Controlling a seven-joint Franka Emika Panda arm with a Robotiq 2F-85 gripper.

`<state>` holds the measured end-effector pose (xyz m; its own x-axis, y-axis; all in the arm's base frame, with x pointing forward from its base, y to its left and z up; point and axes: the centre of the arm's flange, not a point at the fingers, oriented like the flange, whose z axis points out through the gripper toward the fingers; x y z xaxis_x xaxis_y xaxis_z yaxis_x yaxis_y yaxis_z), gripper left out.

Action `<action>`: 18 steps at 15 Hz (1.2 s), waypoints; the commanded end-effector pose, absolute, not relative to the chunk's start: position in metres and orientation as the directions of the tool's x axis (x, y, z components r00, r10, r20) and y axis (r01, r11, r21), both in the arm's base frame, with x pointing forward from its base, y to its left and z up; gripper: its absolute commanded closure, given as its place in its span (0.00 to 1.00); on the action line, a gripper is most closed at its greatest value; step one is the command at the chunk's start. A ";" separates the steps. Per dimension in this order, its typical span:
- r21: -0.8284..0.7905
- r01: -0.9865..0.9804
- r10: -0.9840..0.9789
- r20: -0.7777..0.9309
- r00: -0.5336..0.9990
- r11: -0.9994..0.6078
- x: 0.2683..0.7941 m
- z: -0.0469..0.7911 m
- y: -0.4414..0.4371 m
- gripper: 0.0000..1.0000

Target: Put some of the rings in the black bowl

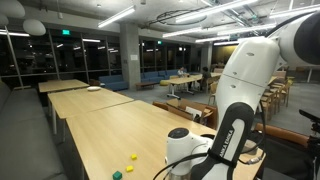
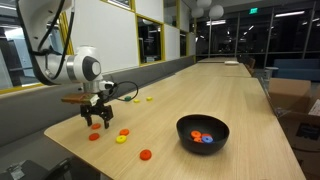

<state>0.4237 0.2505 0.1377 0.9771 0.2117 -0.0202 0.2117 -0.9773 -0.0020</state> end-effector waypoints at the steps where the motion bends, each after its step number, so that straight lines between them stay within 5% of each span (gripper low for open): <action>1: 0.012 0.209 0.209 0.009 0.978 -0.978 0.421 0.147 0.254 0.00; 3: 0.016 0.212 0.212 0.012 0.977 -0.977 0.421 0.147 0.255 0.00; 4: 0.018 0.214 0.215 0.014 0.977 -0.977 0.421 0.147 0.255 0.25; 6: 0.023 0.218 0.218 0.018 0.976 -0.976 0.421 0.148 0.255 0.32; 12: 0.028 0.223 0.224 0.031 0.974 -0.974 0.422 0.155 0.257 0.81; 18: 0.031 0.116 0.118 0.073 0.990 -0.993 0.433 0.180 0.216 0.79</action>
